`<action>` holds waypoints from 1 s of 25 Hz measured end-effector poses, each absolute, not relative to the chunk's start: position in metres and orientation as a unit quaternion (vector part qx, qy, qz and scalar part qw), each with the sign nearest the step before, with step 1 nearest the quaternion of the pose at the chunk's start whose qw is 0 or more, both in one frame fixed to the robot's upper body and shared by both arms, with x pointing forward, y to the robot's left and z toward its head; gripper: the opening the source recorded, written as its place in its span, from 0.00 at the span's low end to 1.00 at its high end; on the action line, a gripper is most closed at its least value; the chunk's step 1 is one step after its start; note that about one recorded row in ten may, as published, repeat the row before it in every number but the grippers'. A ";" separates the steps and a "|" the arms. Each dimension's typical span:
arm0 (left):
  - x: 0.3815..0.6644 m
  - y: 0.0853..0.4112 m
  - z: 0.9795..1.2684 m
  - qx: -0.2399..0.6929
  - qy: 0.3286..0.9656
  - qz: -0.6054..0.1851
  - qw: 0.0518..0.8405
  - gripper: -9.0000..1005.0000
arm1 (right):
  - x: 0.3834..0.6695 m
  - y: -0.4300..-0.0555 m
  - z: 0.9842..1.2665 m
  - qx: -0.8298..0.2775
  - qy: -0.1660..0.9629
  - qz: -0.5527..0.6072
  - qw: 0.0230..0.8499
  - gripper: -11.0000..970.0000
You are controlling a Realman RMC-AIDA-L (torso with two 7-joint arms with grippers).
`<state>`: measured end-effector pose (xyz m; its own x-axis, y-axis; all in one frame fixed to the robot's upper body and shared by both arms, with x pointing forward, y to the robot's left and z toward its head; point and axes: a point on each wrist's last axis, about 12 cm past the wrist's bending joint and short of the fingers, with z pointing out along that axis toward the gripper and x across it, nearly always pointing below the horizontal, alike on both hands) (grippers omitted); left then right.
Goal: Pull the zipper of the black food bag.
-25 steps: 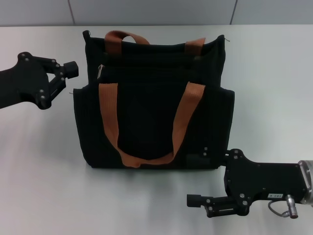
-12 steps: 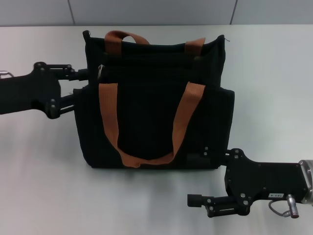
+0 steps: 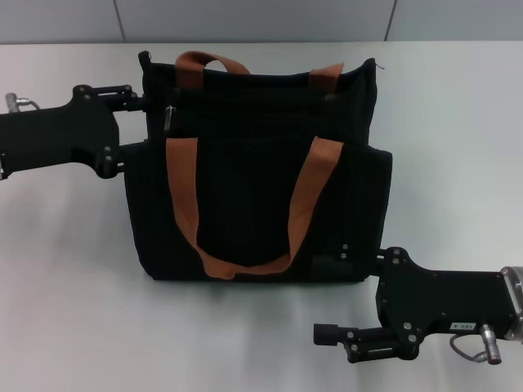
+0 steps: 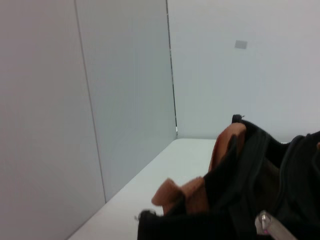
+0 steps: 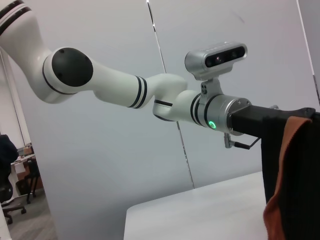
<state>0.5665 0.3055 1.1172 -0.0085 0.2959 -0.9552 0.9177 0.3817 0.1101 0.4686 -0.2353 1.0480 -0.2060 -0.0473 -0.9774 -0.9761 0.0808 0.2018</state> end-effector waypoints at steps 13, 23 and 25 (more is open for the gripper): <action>0.565 0.307 1.118 0.460 0.643 -0.296 0.536 0.42 | 0.468 -0.235 1.048 -0.440 0.581 0.516 0.450 0.84; 0.553 0.313 1.117 0.446 0.629 -0.310 0.556 0.10 | 0.469 -0.235 1.049 -0.438 0.580 0.516 0.454 0.84; 0.553 0.313 1.118 0.445 0.627 -0.310 0.559 0.07 | 0.469 -0.234 1.050 -0.437 0.576 0.518 0.457 0.84</action>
<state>0.5527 0.3132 1.1177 0.0217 0.2118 -0.9771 0.9050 0.4111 0.1092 0.4693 -0.2344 1.0499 -0.2014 -0.0298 -0.9790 -0.9768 0.0809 0.1985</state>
